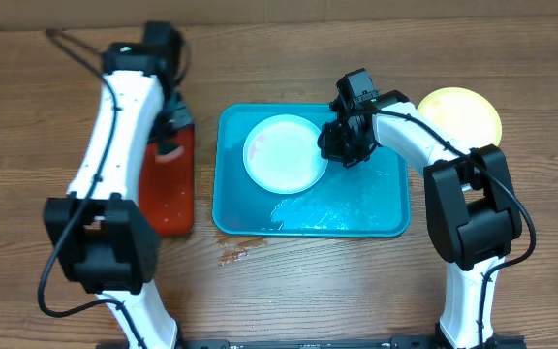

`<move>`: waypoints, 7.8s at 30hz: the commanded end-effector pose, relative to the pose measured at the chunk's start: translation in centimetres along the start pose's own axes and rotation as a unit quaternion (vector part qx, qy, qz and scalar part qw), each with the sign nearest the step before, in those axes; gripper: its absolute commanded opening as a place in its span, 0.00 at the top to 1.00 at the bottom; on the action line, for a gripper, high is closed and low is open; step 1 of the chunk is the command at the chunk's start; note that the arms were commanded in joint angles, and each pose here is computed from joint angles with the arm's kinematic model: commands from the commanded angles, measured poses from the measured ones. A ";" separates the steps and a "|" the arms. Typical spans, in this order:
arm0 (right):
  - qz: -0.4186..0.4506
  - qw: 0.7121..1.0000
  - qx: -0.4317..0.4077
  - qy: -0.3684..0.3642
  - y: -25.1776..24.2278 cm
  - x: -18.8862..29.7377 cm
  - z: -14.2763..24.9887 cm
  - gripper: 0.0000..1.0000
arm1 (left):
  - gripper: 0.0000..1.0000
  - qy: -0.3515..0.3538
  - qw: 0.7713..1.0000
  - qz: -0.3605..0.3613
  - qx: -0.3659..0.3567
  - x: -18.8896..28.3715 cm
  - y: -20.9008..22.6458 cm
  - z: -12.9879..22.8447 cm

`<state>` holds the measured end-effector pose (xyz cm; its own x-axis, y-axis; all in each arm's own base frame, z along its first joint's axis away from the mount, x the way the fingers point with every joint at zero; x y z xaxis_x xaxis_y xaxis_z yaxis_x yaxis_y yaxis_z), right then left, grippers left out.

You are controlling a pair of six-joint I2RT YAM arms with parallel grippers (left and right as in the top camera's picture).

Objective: Clean dirty plates on tray and stack at the side

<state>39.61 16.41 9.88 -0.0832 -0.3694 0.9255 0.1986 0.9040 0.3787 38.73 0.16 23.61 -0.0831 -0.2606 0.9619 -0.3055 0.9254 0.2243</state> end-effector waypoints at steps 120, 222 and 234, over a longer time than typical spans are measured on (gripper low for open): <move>0.012 0.937 -0.280 -0.207 -28.2 20.1 -5.6 0.96 | 0.00 -0.021 0.979 0.201 0.021 0.1 4.6 -3.1; -0.147 0.851 0.147 -0.483 -10.5 22.9 22.4 0.00 | 0.00 -0.021 0.979 0.201 0.021 0.1 4.6 -3.1; -0.183 0.753 0.182 -0.606 -13.3 16.4 22.0 0.00 | 0.00 -0.021 0.979 0.201 0.021 0.1 4.6 -3.1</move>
<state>14.03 3.14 20.88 -0.9341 -0.3561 0.0246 -0.3192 0.8644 0.3885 40.11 5.60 24.54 -0.2214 0.1043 0.9696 -0.3045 0.9371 -0.1704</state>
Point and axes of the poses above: each gripper's point midway between its finger pads, its own x axis back along the fingers, its own y axis along the line the jaws close on, z = x × y, the point moved 10 cm from there along x, back along the fingers, and after that the axes turned 11 degrees about -x, right-handed, at the moved point
